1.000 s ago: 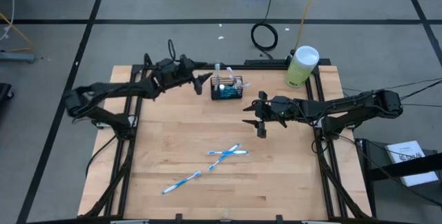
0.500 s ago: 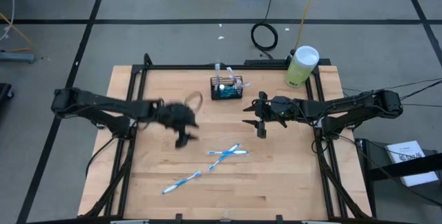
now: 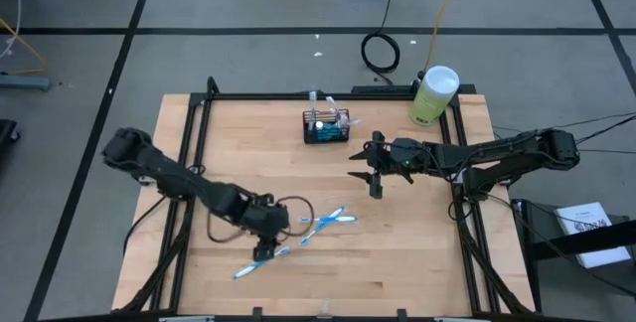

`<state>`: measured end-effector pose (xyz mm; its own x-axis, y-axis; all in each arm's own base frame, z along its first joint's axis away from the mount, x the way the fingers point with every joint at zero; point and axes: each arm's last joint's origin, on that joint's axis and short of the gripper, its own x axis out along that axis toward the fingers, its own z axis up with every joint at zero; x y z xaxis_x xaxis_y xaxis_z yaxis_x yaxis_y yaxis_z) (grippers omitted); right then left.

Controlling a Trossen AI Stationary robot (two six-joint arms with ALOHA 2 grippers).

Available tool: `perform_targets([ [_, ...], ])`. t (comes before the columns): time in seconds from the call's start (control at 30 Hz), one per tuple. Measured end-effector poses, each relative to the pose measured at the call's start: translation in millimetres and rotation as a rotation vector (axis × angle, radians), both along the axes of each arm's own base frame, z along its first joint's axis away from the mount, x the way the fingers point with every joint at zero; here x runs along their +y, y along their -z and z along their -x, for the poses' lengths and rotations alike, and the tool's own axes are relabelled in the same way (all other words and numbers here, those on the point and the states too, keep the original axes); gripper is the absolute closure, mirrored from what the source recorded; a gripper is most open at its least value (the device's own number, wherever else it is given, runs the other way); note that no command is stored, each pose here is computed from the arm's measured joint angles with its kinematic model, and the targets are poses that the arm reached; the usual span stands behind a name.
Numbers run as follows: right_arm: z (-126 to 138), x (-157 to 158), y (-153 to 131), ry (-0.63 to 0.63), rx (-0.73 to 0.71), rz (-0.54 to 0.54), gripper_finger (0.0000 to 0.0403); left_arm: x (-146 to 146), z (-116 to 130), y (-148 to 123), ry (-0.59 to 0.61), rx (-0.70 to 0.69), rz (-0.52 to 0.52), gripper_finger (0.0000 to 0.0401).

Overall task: Pick & Place toothbrushing station
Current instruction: Put the blue toothbrush into the left compartment of the wire organizer

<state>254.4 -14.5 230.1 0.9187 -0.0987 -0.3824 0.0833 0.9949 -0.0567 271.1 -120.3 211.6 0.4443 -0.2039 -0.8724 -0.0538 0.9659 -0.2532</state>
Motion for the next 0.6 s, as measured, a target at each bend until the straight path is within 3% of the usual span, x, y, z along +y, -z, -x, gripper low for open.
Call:
perform_targets([
  [0.17, -0.1, 0.0, -0.2, -0.001, -0.002, 0.002, 0.0206, -10.8, -19.5, 13.8, 0.013, 0.161, -0.038, 0.0135],
  [0.4, -0.3, -0.2, -0.7, 0.001, -0.007, 0.011, 0.0206, -29.6, -40.6, 27.2, 0.067, 0.182, -0.005, 0.0135],
  [0.6, -2.4, -0.2, -6.4, -0.008, -0.067, 0.037, 0.0206, -35.6, -44.5, 49.2, 0.014, 0.244, -0.019, 0.0135],
])
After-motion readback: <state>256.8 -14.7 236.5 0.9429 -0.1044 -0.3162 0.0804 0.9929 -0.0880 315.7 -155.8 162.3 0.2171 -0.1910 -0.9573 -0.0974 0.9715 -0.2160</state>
